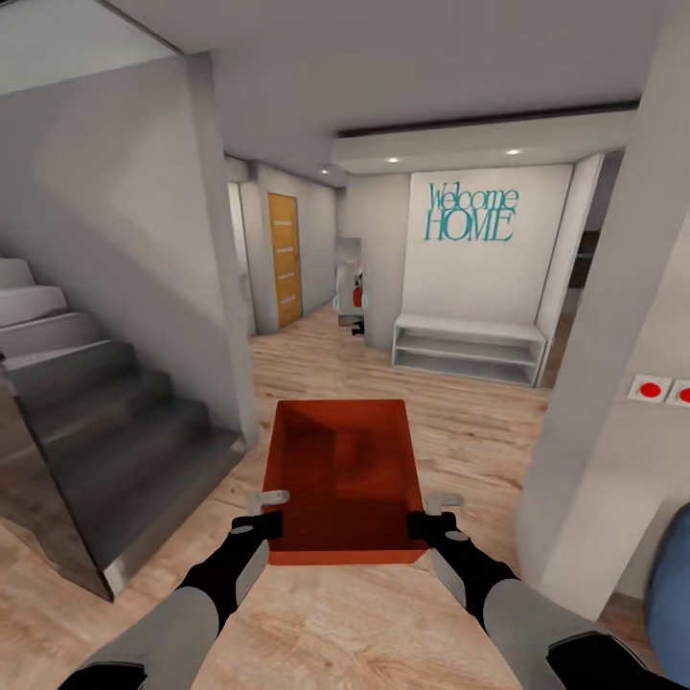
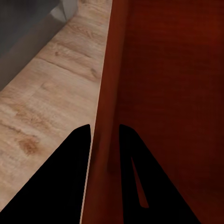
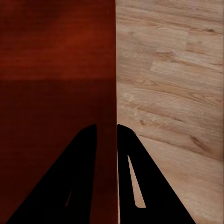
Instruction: Move the two storage containers from the living room to the garage. In the garage, place one container on the floor and stack the other container on top of it (either order is fine).
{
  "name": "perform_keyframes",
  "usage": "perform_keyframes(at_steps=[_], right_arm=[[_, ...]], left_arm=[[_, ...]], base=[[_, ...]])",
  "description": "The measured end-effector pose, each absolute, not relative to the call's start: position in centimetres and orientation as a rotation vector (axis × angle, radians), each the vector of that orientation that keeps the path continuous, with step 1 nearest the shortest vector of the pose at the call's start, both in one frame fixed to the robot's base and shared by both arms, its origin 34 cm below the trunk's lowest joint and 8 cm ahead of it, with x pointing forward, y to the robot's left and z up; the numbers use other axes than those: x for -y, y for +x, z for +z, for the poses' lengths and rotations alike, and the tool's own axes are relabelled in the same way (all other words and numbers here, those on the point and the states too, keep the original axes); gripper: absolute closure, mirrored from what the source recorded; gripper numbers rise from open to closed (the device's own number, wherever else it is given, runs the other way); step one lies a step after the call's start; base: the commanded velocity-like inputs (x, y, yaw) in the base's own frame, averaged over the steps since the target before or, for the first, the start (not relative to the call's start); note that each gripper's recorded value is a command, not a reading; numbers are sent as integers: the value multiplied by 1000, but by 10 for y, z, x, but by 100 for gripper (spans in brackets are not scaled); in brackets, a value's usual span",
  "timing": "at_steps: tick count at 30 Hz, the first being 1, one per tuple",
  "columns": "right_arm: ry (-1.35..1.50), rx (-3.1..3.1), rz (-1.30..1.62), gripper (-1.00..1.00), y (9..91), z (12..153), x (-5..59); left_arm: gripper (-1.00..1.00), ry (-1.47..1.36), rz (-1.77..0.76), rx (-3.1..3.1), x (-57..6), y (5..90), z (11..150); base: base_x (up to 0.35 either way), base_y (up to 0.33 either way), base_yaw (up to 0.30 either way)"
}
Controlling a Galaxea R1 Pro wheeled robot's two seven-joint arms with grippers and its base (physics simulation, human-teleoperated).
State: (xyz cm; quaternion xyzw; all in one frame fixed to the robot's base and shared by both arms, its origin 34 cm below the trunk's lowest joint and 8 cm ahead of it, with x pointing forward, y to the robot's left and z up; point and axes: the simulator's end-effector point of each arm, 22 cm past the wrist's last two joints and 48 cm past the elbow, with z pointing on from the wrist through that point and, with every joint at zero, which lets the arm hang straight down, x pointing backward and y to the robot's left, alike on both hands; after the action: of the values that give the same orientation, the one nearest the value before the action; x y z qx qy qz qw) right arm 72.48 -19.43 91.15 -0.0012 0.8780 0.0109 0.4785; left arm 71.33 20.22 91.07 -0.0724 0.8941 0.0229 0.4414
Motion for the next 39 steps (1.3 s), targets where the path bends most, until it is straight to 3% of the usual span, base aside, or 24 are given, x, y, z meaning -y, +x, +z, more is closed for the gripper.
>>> perform_keyframes(at_steps=[39], right_arm=[[1,-2141,27,100,725,912,193]], left_arm=[[100,-176,57,-2217,-204,714,911]], base=[[321,0,0]])
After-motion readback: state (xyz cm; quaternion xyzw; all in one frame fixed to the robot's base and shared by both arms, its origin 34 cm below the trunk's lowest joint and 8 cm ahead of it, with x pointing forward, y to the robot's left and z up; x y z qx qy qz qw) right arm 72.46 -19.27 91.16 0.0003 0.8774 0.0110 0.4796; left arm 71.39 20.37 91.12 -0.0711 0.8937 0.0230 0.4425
